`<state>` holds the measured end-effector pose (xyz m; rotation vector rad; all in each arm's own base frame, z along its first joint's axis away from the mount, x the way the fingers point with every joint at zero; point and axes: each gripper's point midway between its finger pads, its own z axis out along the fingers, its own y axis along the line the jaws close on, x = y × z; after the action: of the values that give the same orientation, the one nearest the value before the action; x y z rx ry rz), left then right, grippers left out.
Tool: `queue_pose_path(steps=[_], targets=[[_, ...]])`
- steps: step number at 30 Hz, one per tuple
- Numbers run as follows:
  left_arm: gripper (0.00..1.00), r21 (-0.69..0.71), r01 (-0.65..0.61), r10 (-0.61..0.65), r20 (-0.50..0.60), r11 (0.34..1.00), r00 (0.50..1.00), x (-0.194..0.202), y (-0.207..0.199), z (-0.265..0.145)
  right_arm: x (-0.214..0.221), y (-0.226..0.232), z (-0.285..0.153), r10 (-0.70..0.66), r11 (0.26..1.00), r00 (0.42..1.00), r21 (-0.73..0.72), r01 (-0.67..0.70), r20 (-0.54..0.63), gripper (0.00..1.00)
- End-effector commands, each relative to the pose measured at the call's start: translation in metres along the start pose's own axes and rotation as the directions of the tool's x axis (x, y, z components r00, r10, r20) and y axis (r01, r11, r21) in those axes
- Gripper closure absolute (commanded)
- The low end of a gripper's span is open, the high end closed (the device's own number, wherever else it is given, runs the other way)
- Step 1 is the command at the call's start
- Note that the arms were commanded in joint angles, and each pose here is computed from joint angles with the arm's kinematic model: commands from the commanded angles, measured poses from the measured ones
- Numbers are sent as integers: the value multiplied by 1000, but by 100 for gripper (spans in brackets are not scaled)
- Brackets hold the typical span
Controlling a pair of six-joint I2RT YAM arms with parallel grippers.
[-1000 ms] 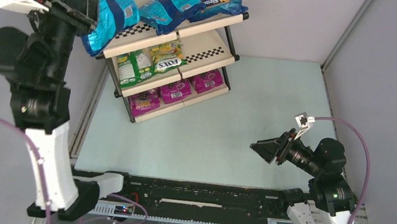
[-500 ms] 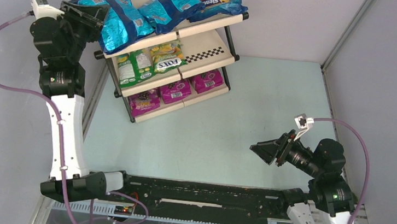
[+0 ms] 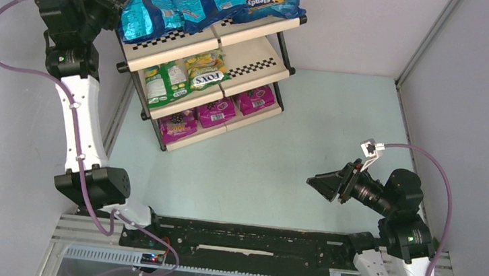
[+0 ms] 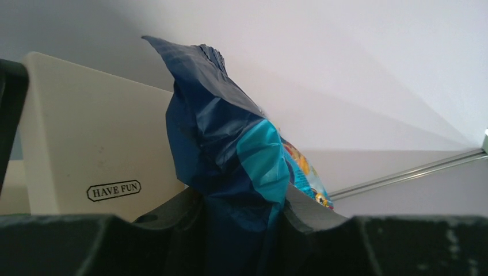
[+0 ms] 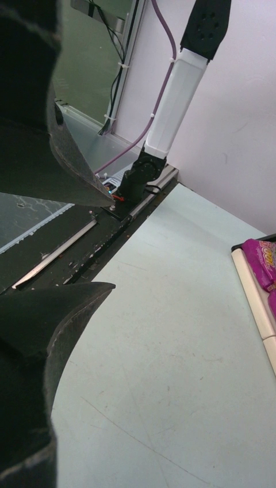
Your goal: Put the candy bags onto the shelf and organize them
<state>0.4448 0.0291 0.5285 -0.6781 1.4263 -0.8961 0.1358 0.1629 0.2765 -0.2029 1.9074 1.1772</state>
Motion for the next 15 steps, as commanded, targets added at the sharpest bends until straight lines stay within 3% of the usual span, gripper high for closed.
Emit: queue_pose_path(steps=[1,3,6,10,11,12,13,15], targets=[[89,55,-113,114,-14,992,993,-1,-24,-12,-9,4,4,-8,999,1000,-31,9,19,40],[81,30,-129,129,-10,991,992,-2,-21,-14,-9,3,5,-2,1000,1000,-29,3,14,40],[61,-45,-162,164,28,986,986,-8,-10,-21,-9,4,6,1,999,1000,-36,0,14,40],[49,-171,-235,255,101,957,962,-24,4,-38,-10,4,7,1,999,1000,-38,0,16,40],[41,-201,-252,279,117,947,953,-27,6,-44,-10,4,7,0,999,1000,-39,1,15,40],[24,-233,-265,300,125,935,946,-30,10,-49,-11,4,7,1,999,1000,-38,0,16,40],[14,-257,-268,308,130,929,942,-31,14,-53,-11,4,8,3,999,1000,-38,-2,14,40],[11,-266,-271,310,117,925,944,-27,19,-55,-11,4,8,2,999,1000,-40,-2,12,40]])
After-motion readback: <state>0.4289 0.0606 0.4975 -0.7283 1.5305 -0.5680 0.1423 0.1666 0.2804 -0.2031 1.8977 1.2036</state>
